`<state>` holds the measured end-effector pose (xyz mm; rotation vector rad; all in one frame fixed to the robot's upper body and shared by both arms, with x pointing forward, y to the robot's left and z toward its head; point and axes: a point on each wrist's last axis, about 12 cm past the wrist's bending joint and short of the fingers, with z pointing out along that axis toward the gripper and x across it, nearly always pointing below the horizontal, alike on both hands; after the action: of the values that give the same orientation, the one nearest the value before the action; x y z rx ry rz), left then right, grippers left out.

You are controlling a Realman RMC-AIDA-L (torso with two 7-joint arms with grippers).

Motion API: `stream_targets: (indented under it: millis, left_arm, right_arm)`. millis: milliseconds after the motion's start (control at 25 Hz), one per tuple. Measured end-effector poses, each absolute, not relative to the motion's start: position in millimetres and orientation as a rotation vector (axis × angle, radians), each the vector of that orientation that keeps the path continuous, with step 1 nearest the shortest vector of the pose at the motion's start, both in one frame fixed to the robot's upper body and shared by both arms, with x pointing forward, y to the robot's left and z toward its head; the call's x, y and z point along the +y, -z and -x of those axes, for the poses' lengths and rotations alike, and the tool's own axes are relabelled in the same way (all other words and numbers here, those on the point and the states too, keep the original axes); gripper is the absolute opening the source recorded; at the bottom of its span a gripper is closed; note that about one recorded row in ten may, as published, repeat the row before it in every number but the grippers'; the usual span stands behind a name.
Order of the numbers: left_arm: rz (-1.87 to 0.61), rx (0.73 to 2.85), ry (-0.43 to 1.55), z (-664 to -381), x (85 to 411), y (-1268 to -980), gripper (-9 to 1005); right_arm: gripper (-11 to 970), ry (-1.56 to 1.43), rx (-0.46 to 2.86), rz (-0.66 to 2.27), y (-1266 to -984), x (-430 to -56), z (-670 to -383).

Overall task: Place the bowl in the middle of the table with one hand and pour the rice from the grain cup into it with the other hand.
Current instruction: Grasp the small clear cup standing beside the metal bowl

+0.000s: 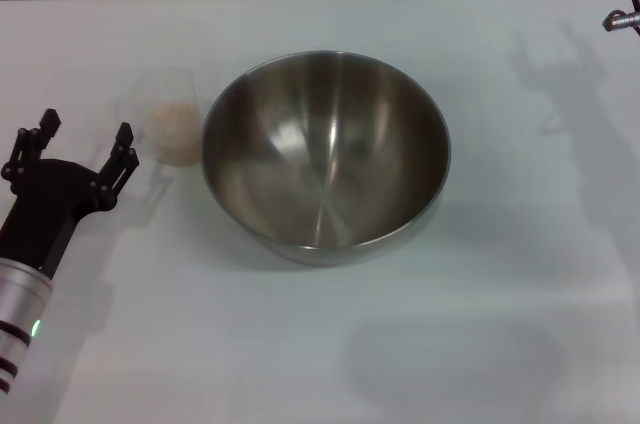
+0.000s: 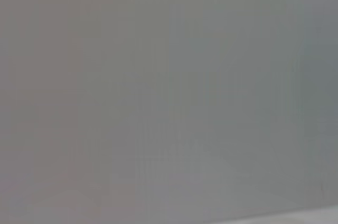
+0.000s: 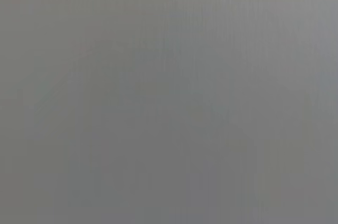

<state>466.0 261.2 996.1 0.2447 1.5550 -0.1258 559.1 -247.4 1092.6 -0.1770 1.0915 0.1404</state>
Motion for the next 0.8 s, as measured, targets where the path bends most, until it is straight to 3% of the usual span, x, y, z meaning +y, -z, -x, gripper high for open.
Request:
stream_targets:
  millis: [800]
  left_arm:
    - [-0.269,1.673,0.059,-503,263,-993,837]
  right_arm:
    - [672,-0.133,1.108,0.173,-1088,-251,-555]
